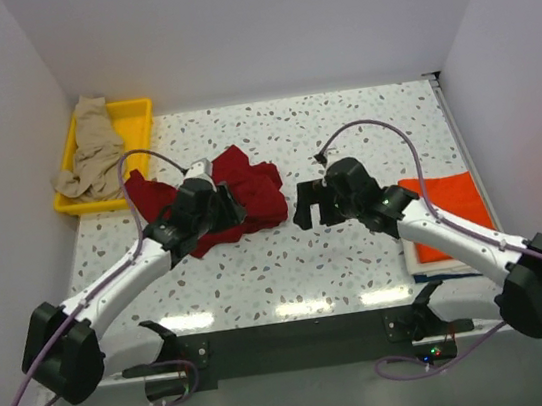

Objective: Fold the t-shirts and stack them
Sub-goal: Move the tshirt to the center of the board, then flatten the tshirt out

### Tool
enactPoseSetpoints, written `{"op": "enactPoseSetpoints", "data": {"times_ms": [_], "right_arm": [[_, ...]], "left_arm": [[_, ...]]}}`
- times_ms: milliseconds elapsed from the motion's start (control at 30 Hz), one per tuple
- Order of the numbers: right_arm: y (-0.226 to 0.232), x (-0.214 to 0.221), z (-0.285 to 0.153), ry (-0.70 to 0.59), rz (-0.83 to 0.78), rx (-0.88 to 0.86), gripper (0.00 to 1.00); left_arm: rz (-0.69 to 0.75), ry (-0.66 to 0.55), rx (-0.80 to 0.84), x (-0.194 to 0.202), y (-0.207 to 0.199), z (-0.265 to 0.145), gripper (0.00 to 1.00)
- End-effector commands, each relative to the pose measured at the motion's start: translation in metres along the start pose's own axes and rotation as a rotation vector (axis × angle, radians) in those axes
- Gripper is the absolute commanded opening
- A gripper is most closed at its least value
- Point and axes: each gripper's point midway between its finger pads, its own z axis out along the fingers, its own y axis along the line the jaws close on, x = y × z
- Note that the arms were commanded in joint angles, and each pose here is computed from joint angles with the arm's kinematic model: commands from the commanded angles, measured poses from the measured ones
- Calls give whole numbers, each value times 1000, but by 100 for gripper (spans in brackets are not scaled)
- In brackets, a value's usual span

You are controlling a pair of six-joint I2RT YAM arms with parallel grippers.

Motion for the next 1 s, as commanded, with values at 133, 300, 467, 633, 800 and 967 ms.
{"op": "enactPoseSetpoints", "data": {"times_ms": [133, 300, 467, 633, 800, 967], "right_arm": [[41, -27, 52, -79, -44, -22, 95], [69, -36, 75, -96, -108, 8, 87], [86, -45, 97, -149, -152, 105, 82], [101, -51, 119, -129, -191, 156, 81], [81, -43, 139, -108, -229, 292, 81], [75, -36, 151, -76, -252, 334, 77]], "left_arm": [[-256, -115, -249, -3, 99, -32, 54], [-317, -147, -279, 4, 129, -42, 54], [-341, -119, -304, 4, 140, -34, 53], [-344, -97, -321, 7, 146, -26, 52], [-342, -102, -326, 8, 149, -26, 52], [-340, -97, -327, 10, 150, -25, 51]]}}
